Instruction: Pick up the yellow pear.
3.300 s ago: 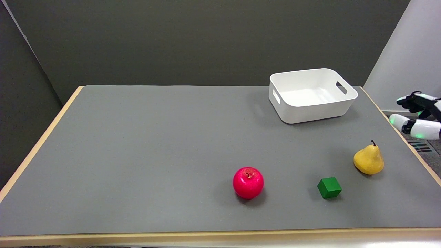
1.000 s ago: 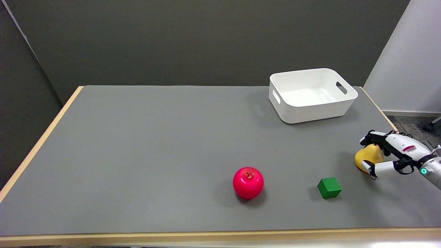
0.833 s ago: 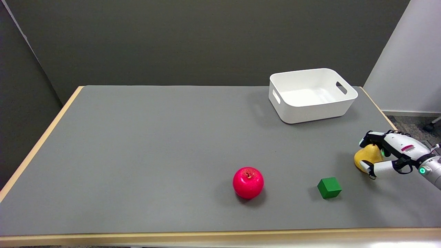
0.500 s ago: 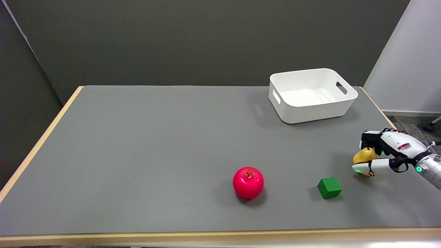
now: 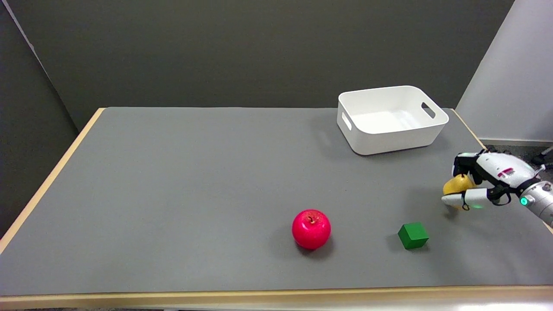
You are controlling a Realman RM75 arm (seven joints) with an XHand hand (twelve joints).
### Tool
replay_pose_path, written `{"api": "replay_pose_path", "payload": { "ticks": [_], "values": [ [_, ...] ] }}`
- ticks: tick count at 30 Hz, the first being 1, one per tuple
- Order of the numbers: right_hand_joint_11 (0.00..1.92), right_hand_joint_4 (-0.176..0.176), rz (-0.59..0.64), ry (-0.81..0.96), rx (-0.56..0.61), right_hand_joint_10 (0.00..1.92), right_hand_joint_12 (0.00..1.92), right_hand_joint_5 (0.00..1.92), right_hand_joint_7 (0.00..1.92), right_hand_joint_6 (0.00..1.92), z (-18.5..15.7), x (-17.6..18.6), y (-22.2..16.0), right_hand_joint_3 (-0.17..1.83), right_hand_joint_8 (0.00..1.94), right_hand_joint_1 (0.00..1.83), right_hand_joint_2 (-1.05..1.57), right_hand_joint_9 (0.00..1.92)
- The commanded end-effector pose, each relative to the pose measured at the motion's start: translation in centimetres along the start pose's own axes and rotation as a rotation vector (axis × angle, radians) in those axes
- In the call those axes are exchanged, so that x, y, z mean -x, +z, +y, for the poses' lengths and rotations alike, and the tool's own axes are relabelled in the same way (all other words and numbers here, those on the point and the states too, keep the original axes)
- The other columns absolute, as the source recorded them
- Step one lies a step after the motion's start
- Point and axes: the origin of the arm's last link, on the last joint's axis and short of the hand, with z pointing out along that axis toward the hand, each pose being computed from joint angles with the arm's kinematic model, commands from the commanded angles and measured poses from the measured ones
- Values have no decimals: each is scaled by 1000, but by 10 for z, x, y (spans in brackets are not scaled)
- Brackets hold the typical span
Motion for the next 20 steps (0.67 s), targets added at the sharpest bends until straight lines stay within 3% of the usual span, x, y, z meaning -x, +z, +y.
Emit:
{"api": "replay_pose_path", "payload": {
  "ticks": [1,10,14,20],
  "values": [
    [669,-151,252,-70,-30,1647,1921,654,889,1403,-8,-84,15,467,1448,1207,1014,867],
    [700,-150,480,-59,-103,1674,1921,656,892,1409,-38,-149,38,489,1448,1206,1003,876],
    [682,-148,509,-59,-145,1693,1921,653,888,1412,-55,-164,61,487,1454,1206,1006,877],
    [687,-143,451,-115,-172,1703,1921,659,892,1413,-81,-168,104,506,1452,1205,994,879]
  ]
}}
